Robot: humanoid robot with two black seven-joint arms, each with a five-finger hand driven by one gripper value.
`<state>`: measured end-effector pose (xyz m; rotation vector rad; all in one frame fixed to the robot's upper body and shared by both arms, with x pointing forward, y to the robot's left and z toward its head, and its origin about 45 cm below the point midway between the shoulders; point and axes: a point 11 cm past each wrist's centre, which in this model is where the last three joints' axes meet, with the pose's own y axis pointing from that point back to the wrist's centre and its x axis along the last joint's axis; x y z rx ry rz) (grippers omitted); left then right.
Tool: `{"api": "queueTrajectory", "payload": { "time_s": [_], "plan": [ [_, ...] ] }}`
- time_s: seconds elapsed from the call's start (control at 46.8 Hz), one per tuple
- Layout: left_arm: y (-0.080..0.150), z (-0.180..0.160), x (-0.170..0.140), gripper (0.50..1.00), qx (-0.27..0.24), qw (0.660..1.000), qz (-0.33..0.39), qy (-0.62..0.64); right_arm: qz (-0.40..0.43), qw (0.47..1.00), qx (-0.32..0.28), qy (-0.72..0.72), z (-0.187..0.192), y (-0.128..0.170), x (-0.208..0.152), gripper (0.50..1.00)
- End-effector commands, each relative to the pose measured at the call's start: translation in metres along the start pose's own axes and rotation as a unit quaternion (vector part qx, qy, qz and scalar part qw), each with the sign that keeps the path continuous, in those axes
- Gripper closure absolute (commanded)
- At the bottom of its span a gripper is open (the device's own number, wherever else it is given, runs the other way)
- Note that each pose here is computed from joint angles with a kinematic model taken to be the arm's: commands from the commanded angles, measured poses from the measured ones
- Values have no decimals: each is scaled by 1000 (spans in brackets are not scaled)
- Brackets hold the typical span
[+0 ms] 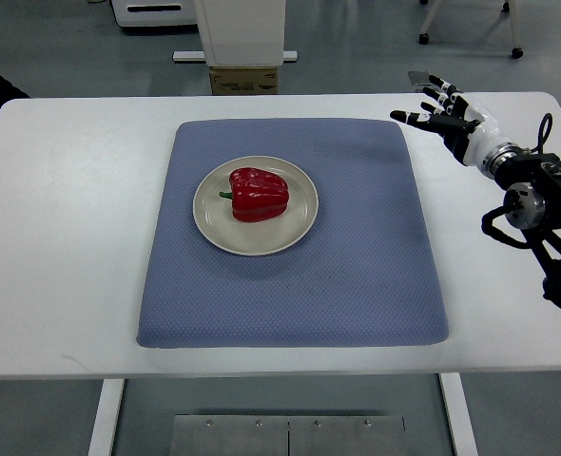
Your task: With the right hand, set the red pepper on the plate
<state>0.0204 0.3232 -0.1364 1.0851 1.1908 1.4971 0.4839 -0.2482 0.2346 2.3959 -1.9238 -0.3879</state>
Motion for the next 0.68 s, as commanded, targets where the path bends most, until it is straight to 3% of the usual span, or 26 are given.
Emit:
{"api": "queueTrajectory", "payload": {
  "time_s": [0.0,0.214,0.663],
  "plan": [
    [0,0,0,500,0,1000,0,0,4,999,15,-44,1,2,3,500],
    [0,0,0,500,0,1000,0,0,14,993,98,-70,-3,8,8,500],
    [0,0,0,500,0,1000,0,0,0,997,54,-63,40,13,-7,500]
  ]
}}
